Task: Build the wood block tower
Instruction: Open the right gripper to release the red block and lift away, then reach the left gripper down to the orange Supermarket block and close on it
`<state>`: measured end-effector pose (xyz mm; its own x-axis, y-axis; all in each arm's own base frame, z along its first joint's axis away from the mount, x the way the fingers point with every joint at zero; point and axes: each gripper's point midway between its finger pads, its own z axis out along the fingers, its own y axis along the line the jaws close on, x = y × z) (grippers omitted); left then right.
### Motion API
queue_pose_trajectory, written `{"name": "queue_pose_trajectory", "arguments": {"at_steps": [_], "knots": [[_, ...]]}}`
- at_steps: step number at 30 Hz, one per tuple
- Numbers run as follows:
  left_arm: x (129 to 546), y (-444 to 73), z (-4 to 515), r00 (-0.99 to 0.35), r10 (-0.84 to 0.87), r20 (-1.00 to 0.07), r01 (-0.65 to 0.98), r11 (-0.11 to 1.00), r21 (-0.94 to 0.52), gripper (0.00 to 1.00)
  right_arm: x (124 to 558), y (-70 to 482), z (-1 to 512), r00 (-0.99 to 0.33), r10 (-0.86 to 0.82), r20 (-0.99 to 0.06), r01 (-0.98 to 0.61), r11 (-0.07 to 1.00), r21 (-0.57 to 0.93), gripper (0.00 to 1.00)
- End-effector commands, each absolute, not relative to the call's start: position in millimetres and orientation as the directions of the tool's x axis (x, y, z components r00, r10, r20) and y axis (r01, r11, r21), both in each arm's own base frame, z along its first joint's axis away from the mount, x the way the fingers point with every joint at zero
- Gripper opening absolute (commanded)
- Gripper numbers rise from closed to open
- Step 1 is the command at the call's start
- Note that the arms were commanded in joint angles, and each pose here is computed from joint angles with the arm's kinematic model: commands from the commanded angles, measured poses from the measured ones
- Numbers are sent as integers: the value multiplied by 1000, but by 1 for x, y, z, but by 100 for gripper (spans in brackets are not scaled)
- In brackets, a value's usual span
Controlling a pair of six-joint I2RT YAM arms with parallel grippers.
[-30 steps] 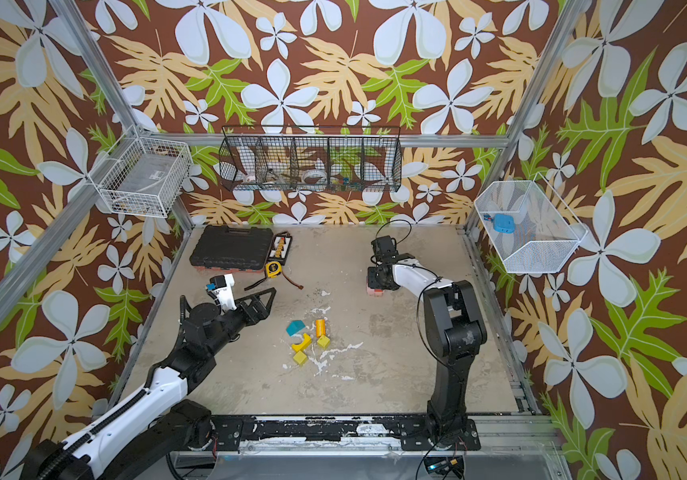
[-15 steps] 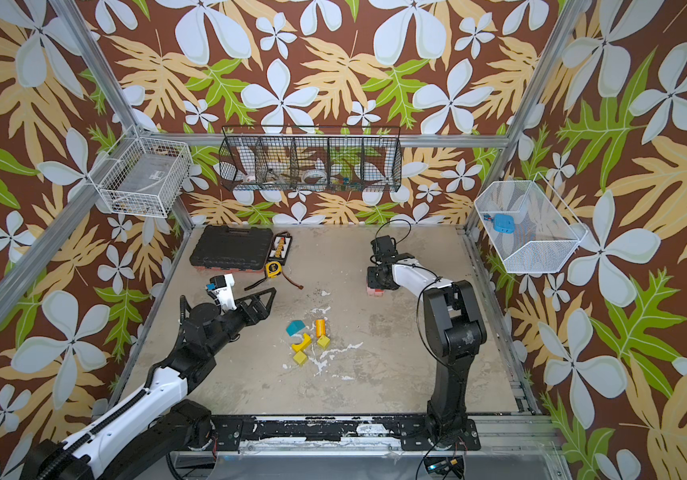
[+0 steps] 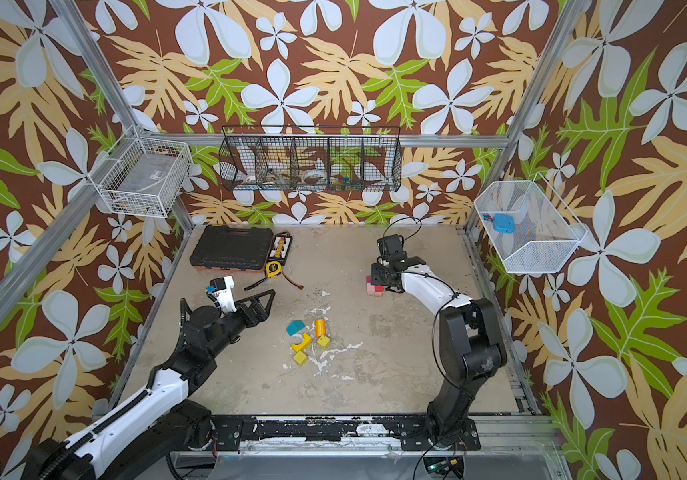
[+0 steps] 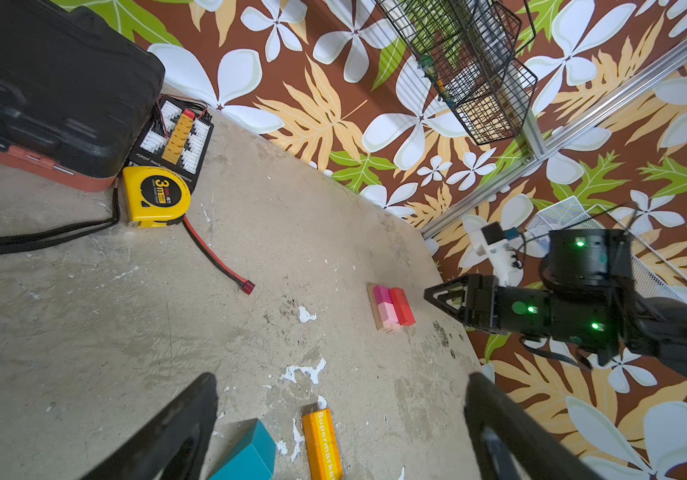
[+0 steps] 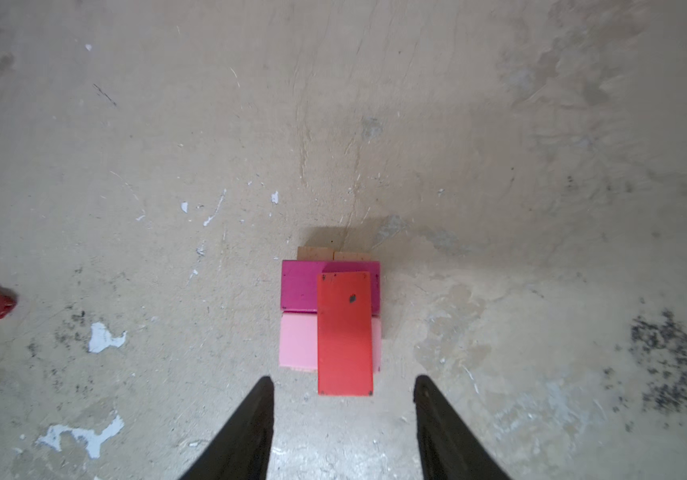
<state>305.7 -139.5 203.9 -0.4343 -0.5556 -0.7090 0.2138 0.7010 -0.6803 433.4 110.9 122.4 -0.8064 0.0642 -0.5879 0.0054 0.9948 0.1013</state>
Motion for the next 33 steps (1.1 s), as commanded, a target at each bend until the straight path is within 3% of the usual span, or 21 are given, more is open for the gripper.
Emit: {"name": "queue_pose_trajectory", "arguments": {"at_steps": [1, 7, 16, 23, 33], "knots": [[311, -145, 209, -437, -544, -716, 232, 701, -674, 89, 433, 107, 147, -743, 109, -660, 29, 991, 130, 59], [320, -175, 183, -547, -460, -699, 221, 726, -651, 84, 425, 97, 167, -680, 143, -719, 50, 988, 148, 64], [317, -233, 139, -669, -276, -690, 172, 846, -505, 79, 425, 97, 159, -700, 141, -700, 54, 988, 146, 63], [325, -253, 74, -803, -178, -569, 87, 909, -407, 72, 424, 97, 159, -702, 139, -698, 49, 988, 147, 63], [317, -291, 45, -848, -26, -529, 154, 944, -293, 63, 424, 97, 156, -712, 135, -689, 51, 989, 141, 63]]}}
